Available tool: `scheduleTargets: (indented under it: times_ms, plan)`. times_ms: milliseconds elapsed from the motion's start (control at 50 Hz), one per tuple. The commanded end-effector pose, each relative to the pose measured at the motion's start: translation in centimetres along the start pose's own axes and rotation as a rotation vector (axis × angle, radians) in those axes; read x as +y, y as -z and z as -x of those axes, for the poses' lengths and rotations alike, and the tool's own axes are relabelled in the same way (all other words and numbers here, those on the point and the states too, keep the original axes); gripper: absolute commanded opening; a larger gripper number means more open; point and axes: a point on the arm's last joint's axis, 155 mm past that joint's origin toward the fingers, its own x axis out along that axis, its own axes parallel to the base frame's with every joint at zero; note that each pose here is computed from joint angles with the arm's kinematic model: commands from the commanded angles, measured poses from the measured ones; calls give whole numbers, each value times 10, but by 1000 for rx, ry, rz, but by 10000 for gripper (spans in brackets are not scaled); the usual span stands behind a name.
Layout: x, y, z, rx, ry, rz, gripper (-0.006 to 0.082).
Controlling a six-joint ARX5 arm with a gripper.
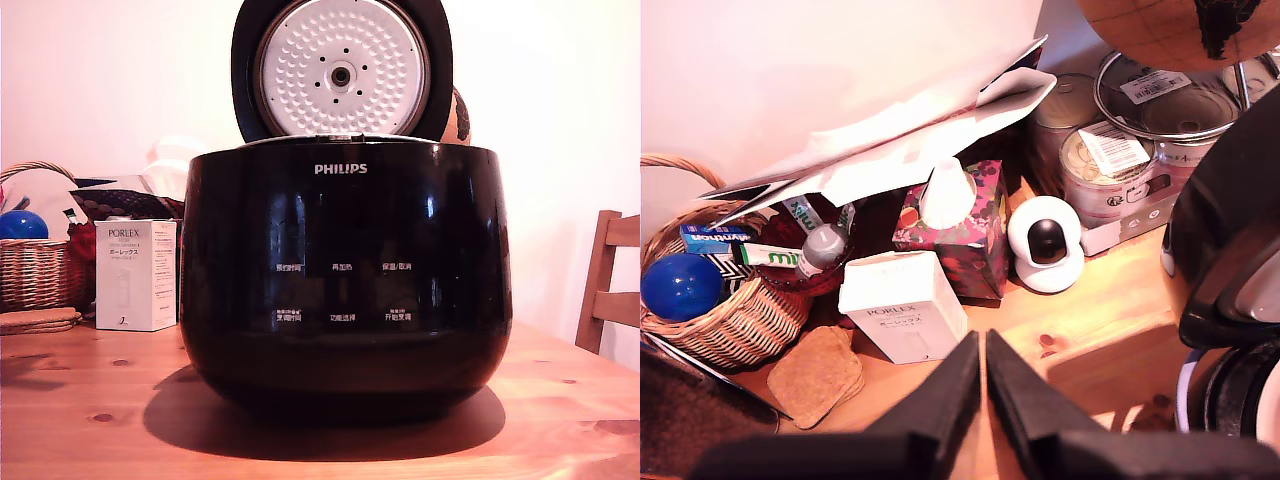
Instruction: Close the rice cooker by pressing the lid down with medium force
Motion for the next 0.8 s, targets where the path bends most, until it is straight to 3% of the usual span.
scheduleTargets:
  times_ms: [0, 520, 780]
  plan:
    - [-1, 0, 1, 0, 2, 5, -21]
    - [-1, -3, 1, -14, 1, 8, -21]
    - [1, -23, 2, -92, 2, 18, -21]
